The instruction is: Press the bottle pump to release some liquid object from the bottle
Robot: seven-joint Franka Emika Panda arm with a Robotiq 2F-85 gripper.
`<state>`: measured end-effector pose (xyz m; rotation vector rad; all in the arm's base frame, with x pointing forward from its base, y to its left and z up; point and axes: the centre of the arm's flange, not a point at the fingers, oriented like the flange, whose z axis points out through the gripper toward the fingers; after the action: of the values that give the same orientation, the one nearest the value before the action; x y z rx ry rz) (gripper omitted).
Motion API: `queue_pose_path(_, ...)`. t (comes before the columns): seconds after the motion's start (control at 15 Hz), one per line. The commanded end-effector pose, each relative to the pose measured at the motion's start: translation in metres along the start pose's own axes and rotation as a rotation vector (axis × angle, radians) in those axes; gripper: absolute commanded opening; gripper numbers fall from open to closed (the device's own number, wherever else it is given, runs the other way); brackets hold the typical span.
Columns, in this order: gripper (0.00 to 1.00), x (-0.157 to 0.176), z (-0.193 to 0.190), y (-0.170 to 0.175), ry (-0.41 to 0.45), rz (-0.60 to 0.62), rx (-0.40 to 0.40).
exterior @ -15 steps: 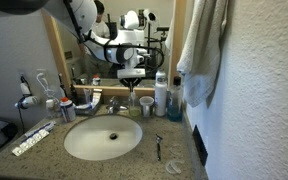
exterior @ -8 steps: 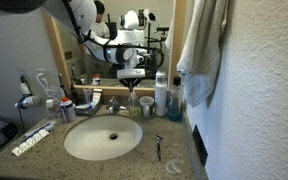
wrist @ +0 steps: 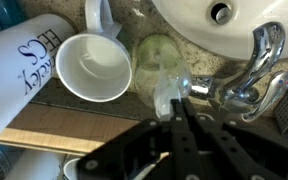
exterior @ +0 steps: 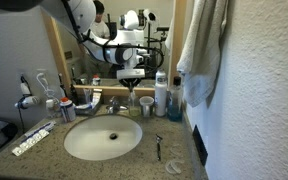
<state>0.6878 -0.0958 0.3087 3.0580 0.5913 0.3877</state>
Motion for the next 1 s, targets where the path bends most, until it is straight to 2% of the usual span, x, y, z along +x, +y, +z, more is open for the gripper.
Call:
queue_pose_path(0.0, 0.07, -0.028, 0.057, -0.01, -0.067, 0.005, 0.029)
queue_pose_path(0.93, 0.07, -0.012, 0.031, -0.005, -0.032, -0.005, 0.009)
